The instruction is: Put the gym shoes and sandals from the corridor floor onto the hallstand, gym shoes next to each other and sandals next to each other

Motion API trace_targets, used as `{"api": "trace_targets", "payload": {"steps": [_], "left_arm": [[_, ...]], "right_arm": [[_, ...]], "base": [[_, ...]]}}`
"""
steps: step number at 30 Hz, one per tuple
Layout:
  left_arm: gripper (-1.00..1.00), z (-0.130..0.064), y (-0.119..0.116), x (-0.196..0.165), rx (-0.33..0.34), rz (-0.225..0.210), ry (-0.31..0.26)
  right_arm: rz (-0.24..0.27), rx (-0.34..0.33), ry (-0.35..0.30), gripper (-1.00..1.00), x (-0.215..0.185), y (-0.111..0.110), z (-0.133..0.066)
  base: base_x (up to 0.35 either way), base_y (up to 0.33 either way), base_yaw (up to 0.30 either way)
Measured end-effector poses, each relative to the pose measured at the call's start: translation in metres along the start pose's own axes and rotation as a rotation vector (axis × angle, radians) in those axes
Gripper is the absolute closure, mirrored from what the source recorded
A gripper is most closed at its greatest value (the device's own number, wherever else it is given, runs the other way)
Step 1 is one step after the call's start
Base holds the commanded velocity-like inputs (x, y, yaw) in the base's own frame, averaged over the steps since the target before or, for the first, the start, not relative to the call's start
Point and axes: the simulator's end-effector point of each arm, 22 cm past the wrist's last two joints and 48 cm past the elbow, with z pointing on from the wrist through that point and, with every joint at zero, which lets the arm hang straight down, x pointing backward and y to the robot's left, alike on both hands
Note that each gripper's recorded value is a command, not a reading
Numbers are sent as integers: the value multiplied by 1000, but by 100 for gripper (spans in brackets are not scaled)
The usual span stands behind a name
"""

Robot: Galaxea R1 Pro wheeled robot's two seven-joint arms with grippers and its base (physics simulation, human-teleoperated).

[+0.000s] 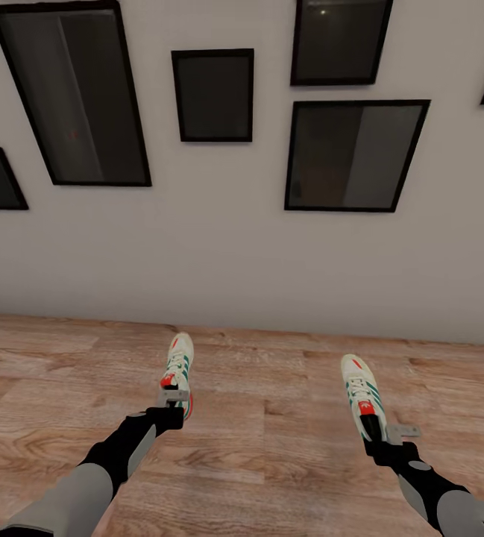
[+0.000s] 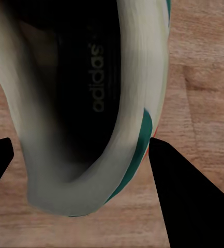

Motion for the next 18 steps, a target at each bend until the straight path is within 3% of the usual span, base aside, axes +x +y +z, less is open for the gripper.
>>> {"api": "trace_targets", "payload": {"steps": [10,18], "left_arm": [[100,-14,-3,-21,1,5,-40],[100,-14,-3,-21,2,7,-40]], "right_arm": [[9,2,-40,100,-21,-3,-10],[8,2,-39,100,-21,-3,-10]], "base": [[0,0,0],[0,0,-28]]}}
